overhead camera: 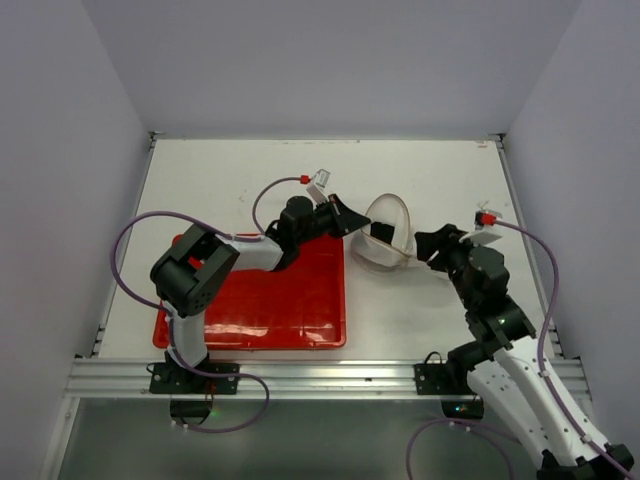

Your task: Unzip the laundry bag and remove the bra

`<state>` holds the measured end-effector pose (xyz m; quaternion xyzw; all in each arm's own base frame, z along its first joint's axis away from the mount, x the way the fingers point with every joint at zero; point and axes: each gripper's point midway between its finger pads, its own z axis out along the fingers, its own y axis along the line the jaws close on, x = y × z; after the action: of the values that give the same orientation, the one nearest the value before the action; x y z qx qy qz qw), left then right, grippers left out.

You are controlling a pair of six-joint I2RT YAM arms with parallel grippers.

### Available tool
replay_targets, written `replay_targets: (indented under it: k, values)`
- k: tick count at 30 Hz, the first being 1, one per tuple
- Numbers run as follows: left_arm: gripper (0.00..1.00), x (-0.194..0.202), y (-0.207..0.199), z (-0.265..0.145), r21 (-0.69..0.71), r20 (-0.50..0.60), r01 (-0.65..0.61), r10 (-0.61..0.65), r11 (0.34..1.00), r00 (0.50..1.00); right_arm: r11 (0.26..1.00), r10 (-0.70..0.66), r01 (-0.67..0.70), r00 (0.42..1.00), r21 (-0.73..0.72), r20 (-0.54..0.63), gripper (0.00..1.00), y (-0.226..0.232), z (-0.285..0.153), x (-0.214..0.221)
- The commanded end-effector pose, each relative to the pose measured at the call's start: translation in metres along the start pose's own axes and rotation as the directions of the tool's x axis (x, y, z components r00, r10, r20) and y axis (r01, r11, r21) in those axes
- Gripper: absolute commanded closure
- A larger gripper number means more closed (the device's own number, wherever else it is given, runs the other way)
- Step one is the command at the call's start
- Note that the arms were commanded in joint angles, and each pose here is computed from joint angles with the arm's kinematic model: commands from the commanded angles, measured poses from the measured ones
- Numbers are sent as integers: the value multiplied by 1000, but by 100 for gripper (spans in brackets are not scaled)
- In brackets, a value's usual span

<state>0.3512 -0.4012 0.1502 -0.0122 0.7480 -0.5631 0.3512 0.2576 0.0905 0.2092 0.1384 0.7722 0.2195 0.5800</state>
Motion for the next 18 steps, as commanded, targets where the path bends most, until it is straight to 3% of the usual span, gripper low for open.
replay_targets:
  k: [1,3,5,10,13,18]
  values:
    - [100,-21,-13,0,35,62,-59,57,998,996,987,-126,105,977,124,170,48,-4,0,-64]
    - [100,-21,-13,0,37,59,-58,55,998,997,969,-180,141,967,204,183,51,-10,4,-81]
    - [100,-23,-14,-1,39,61,-58,56,998,997,944,-207,179,975,277,78,54,-25,19,-65]
    - [100,-23,-14,-2,41,53,-62,60,997,997,961,-112,147,981,236,-156,57,-50,21,23]
    - [100,-23,-12,-3,33,44,-65,64,997,997,985,-55,76,989,153,-134,58,-44,16,42]
    - [100,-18,-16,0,63,11,-69,69,996,998,991,-68,86,984,105,-163,53,-38,16,48]
